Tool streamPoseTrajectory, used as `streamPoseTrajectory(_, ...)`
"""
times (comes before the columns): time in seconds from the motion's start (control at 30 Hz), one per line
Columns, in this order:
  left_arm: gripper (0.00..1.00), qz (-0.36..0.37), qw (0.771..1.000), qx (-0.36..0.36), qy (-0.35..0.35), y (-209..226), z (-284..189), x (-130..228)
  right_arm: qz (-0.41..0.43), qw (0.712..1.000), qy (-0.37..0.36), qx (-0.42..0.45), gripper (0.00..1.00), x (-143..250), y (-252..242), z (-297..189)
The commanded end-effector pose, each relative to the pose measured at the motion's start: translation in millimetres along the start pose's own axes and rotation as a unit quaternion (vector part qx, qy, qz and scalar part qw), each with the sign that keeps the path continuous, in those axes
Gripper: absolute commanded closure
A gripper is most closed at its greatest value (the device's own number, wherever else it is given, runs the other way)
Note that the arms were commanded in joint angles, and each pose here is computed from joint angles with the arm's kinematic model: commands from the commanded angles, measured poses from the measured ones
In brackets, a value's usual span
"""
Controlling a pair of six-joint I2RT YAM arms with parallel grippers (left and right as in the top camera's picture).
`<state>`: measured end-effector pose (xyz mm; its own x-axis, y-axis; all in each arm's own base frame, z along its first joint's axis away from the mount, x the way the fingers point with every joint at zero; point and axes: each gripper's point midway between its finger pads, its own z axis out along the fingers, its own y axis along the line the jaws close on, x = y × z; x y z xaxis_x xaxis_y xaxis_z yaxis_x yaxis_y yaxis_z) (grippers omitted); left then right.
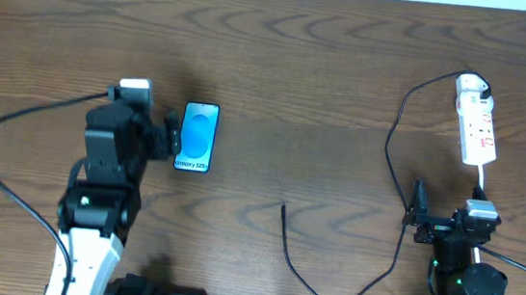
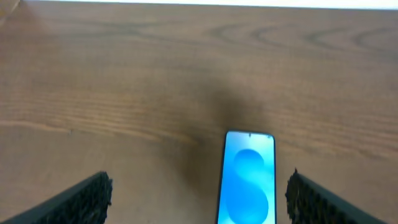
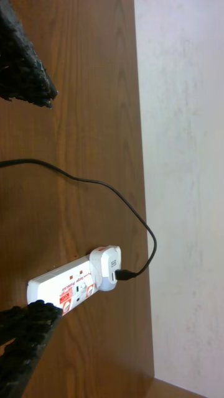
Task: Plug charger to phone and switch on socket
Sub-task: 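Move the left gripper forward over the blue smartphone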
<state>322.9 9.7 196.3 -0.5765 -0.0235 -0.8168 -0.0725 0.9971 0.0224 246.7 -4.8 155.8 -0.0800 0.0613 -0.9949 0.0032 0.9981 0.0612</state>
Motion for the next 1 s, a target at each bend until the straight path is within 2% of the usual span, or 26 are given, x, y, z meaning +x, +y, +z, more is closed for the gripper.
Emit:
streamPoseTrajectory(0.0,0.11,0.008,1.000,-0.005,0.014,1.9,1.7,-18.0,-0.006,1.000,0.003,0.005,0.01,1.7,-1.7,0.1)
streamPoseTrajectory(0.13,0.11,0.014,0.997,-0.007,0.080,1.3,12.8,-13.6,-0.006,1.000,0.003,0.005,0.01,1.7,-1.7,0.1)
streamPoseTrajectory(0.3,0.11,0.023,0.982,-0.010,0.189,0.6,29.9,-1.5,-0.006,1.000,0.003,0.005,0.01,1.7,-1.7,0.1)
streamPoseTrajectory(0.4,0.11,0.027,0.973,-0.011,0.230,-0.2,39.5,-0.1,-0.006,1.000,0.003,0.005,0.01,1.7,-1.7,0.1)
streamPoseTrajectory(0.53,0.11,0.030,0.954,-0.003,0.299,-4.9,54.9,0.3,-0.006,1.000,0.003,0.005,0.01,1.7,-1.7,0.1)
streamPoseTrajectory(0.67,0.11,0.028,0.927,0.012,0.374,-11.7,67.9,16.3,-0.006,1.000,0.003,0.005,0.01,1.7,-1.7,0.1)
streamPoseTrajectory(0.83,0.11,0.032,0.911,0.009,0.411,-10.7,75.1,36.3,-0.006,1.000,0.003,0.005,0.01,1.7,-1.7,0.1)
streamPoseTrajectory(0.87,0.18,0.031,0.911,0.009,0.411,-10.9,75.2,36.2,-0.006,1.000,0.003,0.005,0.01,1.7,-1.7,0.1)
streamPoseTrajectory(0.9,0.41,0.031,0.911,0.009,0.411,-10.9,75.3,36.1,-0.006,1.000,0.003,0.005,0.01,1.7,-1.7,0.1)
streamPoseTrajectory(0.93,0.51,0.031,0.912,0.009,0.409,-10.9,75.8,35.7,-0.006,1.000,0.003,0.005,0.01,1.7,-1.7,0.1)
streamPoseTrajectory(0.97,0.53,0.031,0.913,0.009,0.408,-11.1,76.5,35.0,-0.006,1.000,0.003,0.005,0.01,1.7,-1.7,0.1)
